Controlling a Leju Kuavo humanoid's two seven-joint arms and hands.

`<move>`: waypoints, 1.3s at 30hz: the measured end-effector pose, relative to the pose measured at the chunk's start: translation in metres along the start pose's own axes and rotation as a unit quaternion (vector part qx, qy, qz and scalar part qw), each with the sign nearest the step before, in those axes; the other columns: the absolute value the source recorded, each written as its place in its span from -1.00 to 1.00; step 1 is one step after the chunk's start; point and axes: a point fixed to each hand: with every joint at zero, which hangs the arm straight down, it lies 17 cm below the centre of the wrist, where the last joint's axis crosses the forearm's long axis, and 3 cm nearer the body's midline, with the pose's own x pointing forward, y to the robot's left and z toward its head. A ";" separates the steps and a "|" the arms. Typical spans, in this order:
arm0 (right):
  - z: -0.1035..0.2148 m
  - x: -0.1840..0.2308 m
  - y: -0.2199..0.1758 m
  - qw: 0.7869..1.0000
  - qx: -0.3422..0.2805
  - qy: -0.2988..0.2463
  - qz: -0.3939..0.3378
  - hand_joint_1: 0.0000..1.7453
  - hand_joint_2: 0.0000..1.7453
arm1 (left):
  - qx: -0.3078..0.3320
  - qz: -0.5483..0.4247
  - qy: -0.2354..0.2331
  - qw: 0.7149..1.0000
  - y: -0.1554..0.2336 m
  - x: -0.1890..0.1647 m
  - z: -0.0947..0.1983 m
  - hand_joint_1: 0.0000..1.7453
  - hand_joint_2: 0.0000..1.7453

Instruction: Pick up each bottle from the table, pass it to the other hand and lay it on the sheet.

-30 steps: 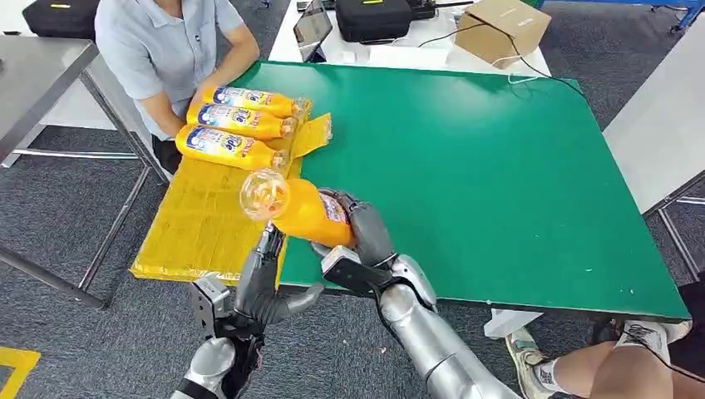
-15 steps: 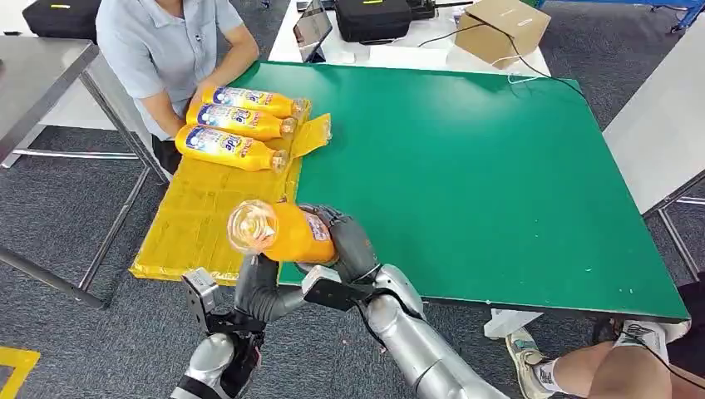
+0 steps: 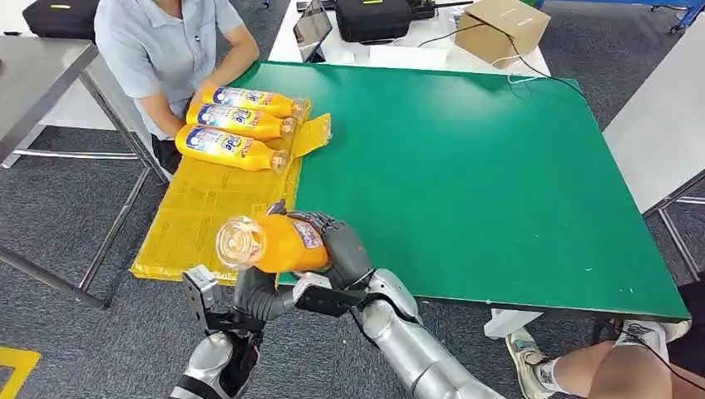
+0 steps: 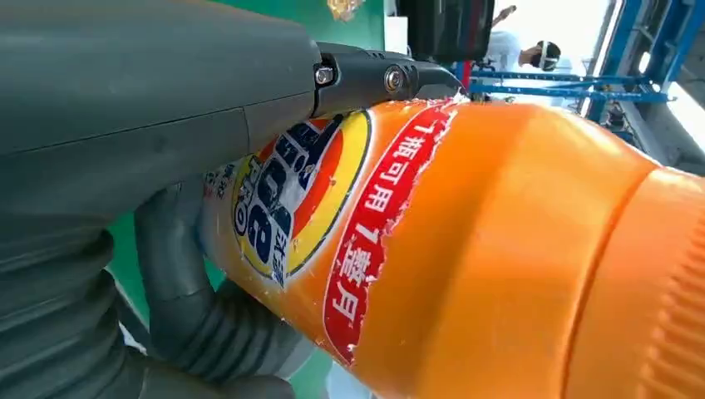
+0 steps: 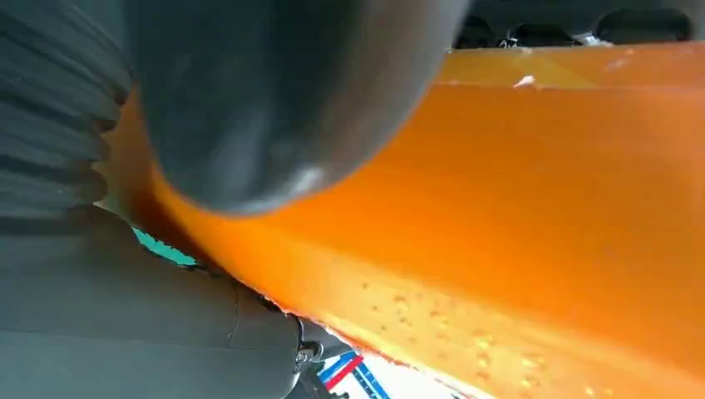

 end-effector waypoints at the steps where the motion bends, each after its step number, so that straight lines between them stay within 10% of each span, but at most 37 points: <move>1: 0.000 0.000 0.001 1.000 0.001 0.002 0.000 1.00 1.00 | 0.002 -0.001 0.000 1.000 0.001 0.000 0.000 -1.00 1.00; 26: -0.005 0.000 0.025 0.997 0.047 0.008 0.061 1.00 1.00 | 0.035 -0.031 0.019 0.999 0.027 -0.010 0.001 -1.00 1.00; 27: -0.005 0.000 0.025 0.997 0.048 0.008 0.061 1.00 1.00 | 0.035 -0.031 0.019 0.999 0.028 -0.010 0.002 -0.76 1.00; 28: -0.005 0.000 0.026 0.997 0.049 0.008 0.062 1.00 1.00 | 0.035 -0.031 0.020 0.999 0.028 -0.010 0.002 0.82 1.00; 31: -0.004 -0.001 0.026 0.997 0.048 0.009 0.065 1.00 1.00 | 0.037 -0.024 0.025 0.999 0.029 -0.012 0.001 1.00 1.00; 33: -0.004 -0.002 0.027 0.997 0.049 0.011 0.065 0.30 1.00 | 0.040 -0.006 0.032 0.999 0.031 -0.014 0.001 1.00 1.00; 34: -0.004 -0.003 0.027 0.997 0.049 0.012 0.064 0.56 1.00 | 0.042 0.006 0.035 0.998 0.032 -0.015 0.001 1.00 1.00; 35: -0.003 -0.003 0.028 0.997 0.049 0.013 0.062 0.42 1.00 | 0.044 0.020 0.038 0.998 0.034 -0.015 0.001 1.00 1.00; 37: -0.003 -0.003 0.029 0.997 0.049 0.014 0.056 -1.00 1.00 | 0.045 0.042 0.043 0.997 0.036 -0.017 0.002 1.00 1.00; 39: -0.002 -0.001 0.033 0.998 0.051 0.012 0.043 -1.00 1.00 | 0.044 0.066 0.042 0.996 0.038 -0.017 0.000 1.00 1.00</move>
